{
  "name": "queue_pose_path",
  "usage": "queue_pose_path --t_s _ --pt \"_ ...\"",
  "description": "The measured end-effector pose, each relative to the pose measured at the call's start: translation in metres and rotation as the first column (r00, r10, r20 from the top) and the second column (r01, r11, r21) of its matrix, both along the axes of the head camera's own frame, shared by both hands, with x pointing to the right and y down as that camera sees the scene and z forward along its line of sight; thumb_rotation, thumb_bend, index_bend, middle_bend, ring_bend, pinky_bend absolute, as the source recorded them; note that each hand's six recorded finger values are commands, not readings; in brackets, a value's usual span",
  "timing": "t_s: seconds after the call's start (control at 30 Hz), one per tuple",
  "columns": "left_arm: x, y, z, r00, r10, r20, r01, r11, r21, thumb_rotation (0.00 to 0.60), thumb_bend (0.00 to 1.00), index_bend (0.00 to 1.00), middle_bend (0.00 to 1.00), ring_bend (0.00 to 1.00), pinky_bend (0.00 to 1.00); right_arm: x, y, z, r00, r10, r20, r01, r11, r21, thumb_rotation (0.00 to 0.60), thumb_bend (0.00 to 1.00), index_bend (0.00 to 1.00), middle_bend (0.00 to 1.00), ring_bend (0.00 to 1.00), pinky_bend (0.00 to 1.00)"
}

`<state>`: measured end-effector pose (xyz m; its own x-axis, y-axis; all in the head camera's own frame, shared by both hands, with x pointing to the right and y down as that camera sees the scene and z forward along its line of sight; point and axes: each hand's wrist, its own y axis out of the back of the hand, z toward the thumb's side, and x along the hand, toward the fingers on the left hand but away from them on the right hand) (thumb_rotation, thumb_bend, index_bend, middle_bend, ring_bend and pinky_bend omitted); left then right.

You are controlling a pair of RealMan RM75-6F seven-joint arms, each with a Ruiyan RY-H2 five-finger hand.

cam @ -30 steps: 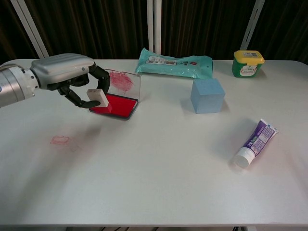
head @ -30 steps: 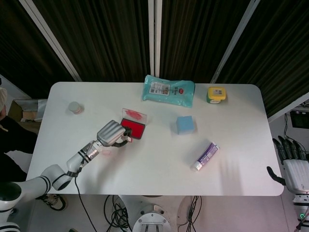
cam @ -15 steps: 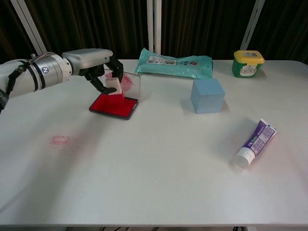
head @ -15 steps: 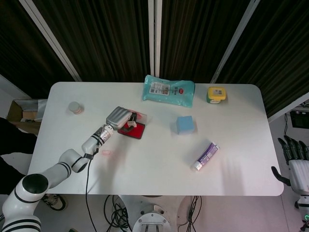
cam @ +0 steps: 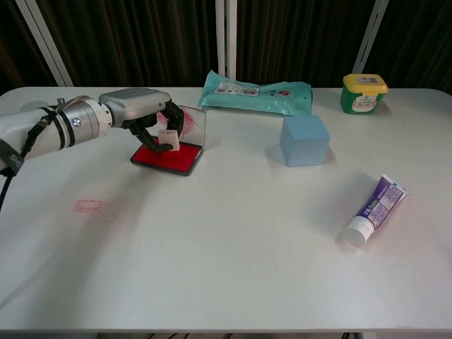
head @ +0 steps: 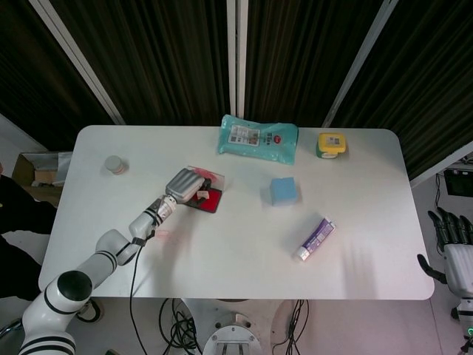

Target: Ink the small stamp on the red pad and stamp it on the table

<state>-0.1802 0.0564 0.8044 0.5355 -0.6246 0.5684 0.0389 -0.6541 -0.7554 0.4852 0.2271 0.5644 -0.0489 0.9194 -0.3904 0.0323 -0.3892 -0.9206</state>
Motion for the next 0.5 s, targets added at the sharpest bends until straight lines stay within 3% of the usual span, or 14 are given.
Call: queue_pose_path --t_s 0.27,0.5 --pt "-0.001 0.0 0.001 1.0 -0.005 -0.006 0.005 1.0 0.007 0.6 0.46 0.59 0.59 0.99 1.0 0.002 0.001 -0.001 1.0 0.006 -0.004 -0.006 1.0 0.003 0.6 0.21 0.0 0.0 0.0 0.0" --pt "-0.002 -0.015 -0.019 0.997 -0.03 -0.075 0.032 0.999 0.031 0.6 0.47 0.59 0.59 1.0 1.0 0.001 0.0 0.0 1.0 0.005 0.002 -0.005 1.0 0.003 0.6 0.21 0.0 0.0 0.0 0.0"
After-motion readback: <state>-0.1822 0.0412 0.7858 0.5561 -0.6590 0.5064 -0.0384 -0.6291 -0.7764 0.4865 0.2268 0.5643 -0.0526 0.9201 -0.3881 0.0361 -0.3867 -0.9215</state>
